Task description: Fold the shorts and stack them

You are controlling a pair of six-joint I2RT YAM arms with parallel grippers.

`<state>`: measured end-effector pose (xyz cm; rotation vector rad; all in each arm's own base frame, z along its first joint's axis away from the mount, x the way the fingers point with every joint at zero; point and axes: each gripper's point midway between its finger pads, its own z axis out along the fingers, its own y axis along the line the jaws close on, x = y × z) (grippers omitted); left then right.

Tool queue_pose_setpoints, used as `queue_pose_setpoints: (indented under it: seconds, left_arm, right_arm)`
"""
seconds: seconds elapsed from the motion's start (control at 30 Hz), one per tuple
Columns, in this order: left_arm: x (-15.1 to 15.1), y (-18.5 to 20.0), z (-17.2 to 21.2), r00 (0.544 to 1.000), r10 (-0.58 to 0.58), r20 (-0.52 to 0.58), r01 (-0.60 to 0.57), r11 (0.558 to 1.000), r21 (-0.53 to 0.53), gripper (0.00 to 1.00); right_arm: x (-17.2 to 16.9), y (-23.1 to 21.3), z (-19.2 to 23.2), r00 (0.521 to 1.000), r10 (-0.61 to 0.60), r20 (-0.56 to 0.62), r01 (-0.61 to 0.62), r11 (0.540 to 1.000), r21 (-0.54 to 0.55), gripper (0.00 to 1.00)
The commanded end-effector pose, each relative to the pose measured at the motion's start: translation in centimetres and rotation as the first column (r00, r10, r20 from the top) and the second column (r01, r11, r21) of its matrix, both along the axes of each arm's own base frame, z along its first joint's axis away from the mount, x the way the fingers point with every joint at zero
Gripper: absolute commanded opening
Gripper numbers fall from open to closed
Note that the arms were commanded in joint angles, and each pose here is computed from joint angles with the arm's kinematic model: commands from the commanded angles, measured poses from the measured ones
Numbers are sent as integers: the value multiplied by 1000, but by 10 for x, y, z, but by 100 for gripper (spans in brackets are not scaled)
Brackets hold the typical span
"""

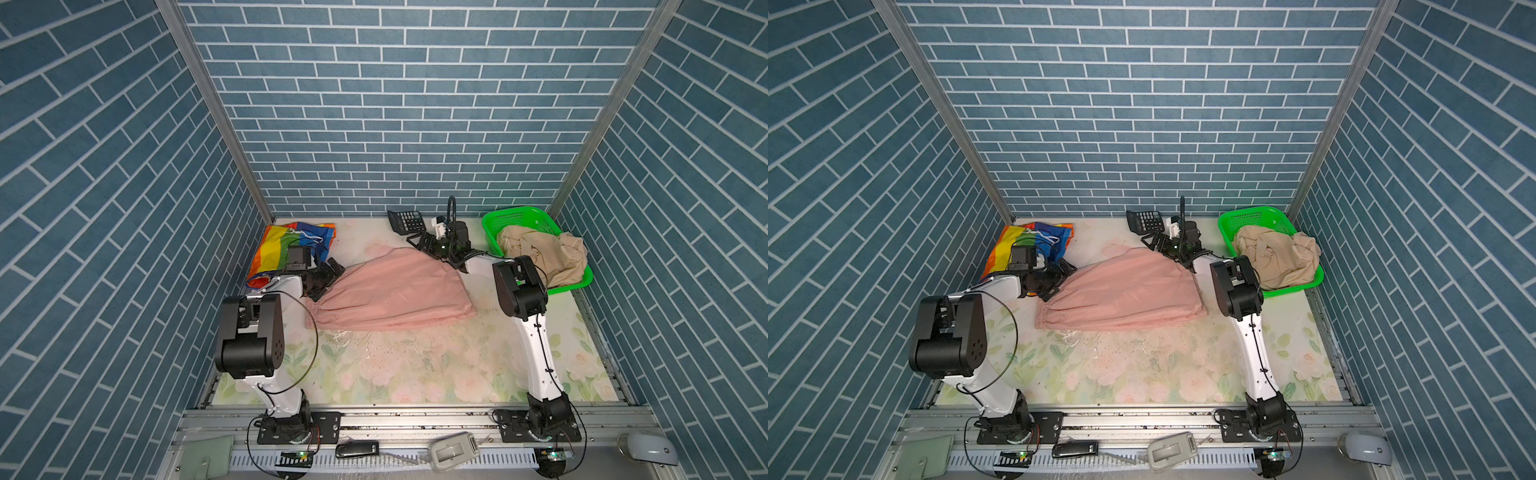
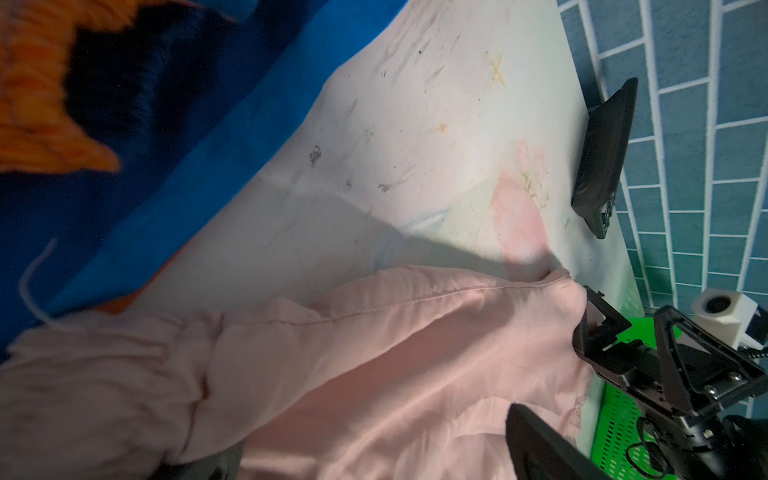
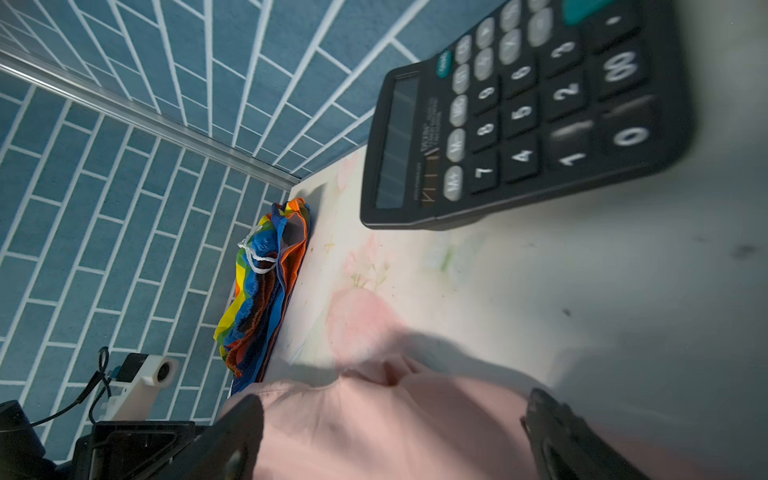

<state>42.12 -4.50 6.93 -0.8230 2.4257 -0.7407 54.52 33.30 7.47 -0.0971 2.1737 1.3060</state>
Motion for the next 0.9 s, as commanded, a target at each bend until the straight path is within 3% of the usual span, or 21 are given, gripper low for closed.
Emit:
queue_pose_setpoints:
  seconds: [0.0,0.13,0.3,0.53,0.87]
  left_arm:
    - [-7,-2,22,999,-23,29,22,999,41,100]
    - [-16,-6,57,996,-55,73,49,996,79,99]
    - [-40,-10,73,993,-76,85,70,995,69,100]
    - [-73,-25,47,993,-113,37,113,994,6,100]
    - [-101,-28,3,989,-136,-53,135,991,-13,100]
  right_arm:
    - [-19,-12,49,996,21,85,-17,999,-40,99]
    - [-58,-30,83,994,7,112,-1,999,-51,99]
    - [-125,-45,71,999,1,39,1,999,-53,99]
    - [-200,-58,36,999,5,-37,-7,997,-75,99]
    - [-247,-113,-29,984,-81,-158,49,980,-195,99]
